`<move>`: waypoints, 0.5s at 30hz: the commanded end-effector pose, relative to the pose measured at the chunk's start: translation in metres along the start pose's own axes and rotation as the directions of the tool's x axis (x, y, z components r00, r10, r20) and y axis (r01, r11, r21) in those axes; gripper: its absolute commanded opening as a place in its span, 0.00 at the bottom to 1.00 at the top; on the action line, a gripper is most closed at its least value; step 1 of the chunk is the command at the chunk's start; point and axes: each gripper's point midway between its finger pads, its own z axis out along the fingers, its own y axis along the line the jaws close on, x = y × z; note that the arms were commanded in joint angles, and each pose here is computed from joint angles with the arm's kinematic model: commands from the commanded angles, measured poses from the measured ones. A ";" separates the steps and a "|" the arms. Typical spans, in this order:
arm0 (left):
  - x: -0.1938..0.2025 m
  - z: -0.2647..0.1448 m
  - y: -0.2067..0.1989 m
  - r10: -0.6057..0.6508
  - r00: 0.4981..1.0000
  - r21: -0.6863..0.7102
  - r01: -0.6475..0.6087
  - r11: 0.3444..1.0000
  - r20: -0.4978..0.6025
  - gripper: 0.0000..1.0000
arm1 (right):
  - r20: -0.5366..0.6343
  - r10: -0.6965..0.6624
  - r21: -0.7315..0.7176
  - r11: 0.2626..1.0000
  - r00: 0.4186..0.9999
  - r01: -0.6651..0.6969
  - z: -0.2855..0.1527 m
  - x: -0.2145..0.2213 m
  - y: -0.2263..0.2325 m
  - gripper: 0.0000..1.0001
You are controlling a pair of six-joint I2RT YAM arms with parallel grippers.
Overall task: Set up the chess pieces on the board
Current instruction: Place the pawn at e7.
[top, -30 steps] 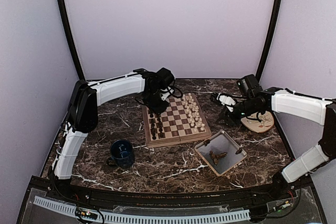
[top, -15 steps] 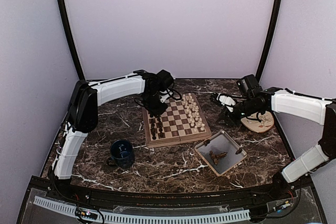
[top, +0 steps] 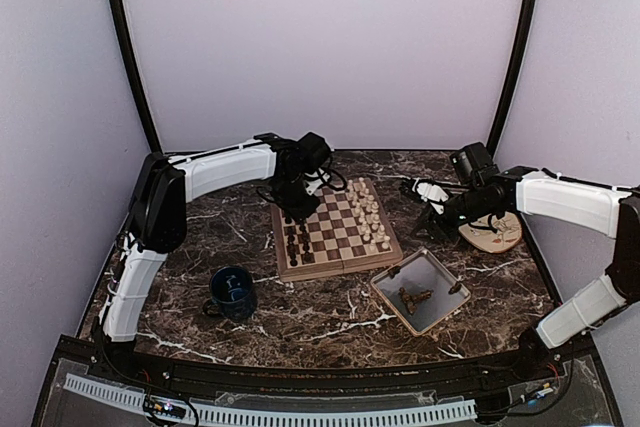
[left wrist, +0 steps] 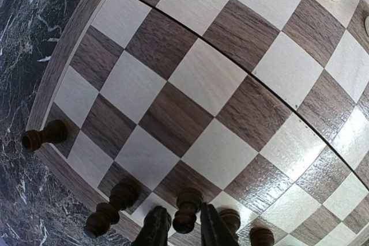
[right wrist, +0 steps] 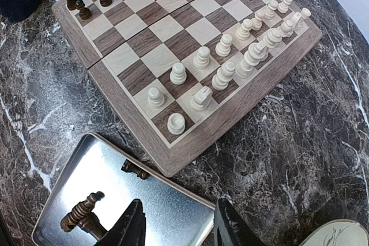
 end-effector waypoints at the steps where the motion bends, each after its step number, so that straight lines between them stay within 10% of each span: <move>1: -0.011 -0.026 0.010 0.001 0.998 -0.009 0.000 1.000 0.061 0.23 | -0.010 0.000 -0.001 1.000 1.000 0.000 0.002 0.004 -0.002 0.42; 15: -0.052 -0.102 0.024 -0.046 0.966 -0.005 0.049 0.999 0.256 0.25 | -0.020 -0.031 0.036 0.999 0.999 0.032 -0.030 -0.008 -0.002 0.42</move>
